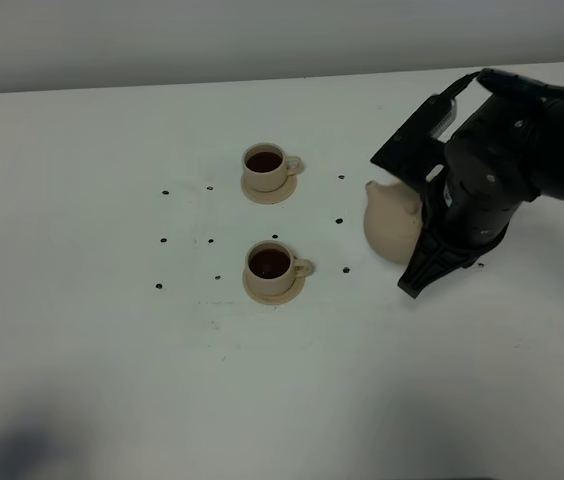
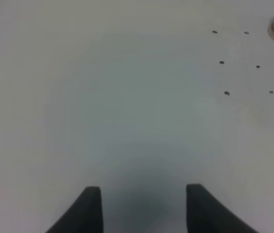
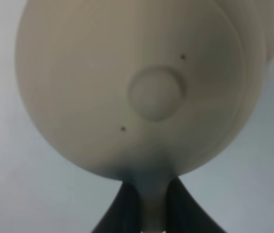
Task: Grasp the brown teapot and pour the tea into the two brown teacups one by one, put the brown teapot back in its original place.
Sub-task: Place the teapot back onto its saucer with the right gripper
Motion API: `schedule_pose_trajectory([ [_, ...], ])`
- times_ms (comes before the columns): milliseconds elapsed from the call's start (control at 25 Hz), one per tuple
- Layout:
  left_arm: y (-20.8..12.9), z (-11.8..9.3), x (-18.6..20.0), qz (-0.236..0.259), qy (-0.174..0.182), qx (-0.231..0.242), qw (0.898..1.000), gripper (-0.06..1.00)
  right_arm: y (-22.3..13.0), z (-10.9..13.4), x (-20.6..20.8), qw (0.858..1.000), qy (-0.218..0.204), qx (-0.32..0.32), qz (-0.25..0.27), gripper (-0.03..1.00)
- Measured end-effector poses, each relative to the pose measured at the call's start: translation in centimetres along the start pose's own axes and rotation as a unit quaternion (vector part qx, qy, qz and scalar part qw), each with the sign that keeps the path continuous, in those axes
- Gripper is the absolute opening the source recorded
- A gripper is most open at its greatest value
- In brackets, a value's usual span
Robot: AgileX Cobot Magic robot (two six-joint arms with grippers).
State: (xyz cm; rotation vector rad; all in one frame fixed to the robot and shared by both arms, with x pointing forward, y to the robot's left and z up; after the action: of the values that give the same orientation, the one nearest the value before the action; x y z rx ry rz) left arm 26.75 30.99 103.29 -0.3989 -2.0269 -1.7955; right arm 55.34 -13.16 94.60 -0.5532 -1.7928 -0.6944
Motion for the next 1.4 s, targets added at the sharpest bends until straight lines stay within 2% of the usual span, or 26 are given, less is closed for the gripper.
schedule_pose_trajectory([
  [200, 0.0, 0.0, 0.0, 0.000, 0.000, 0.000, 1.000, 0.43, 1.3, -3.1, 0.1, 0.999, -0.014, -0.027, -0.016, 0.09],
  [320, 0.0, 0.0, 0.0, 0.000, 0.000, 0.000, 1.000, 0.43, 1.9, -3.9, -1.2, 1.000, -0.012, -0.026, -0.007, 0.09],
  [720, 0.0, 0.0, 0.0, 0.000, 0.000, 0.000, 1.000, 0.43, 2.1, -5.0, -6.0, 0.999, 0.003, -0.022, 0.027, 0.09],
  [1120, 0.0, 0.0, 0.0, 0.000, 0.000, 0.000, 1.000, 0.43, 2.3, -5.4, -6.6, 0.999, 0.009, -0.028, 0.012, 0.09],
  [1400, 0.0, 0.0, 0.0, 0.000, 0.000, 0.000, 1.000, 0.43, 2.2, -5.0, -7.7, 0.999, 0.019, -0.031, 0.022, 0.09],
])
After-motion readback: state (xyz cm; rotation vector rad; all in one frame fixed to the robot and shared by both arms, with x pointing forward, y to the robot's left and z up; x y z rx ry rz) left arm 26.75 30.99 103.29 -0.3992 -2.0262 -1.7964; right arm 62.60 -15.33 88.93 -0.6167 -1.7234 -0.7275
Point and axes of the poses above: a point on each arm's last joint axis where the gripper is mounted, x pointing back along that axis away from the gripper, z along the wrist's bending axis when the last joint is at zero, y = z × x, the point moved 4 cm from there along -x, pointing out along that axis toward the gripper, and after that the axes turned 2 degrees about x, right-handed, at the moved point
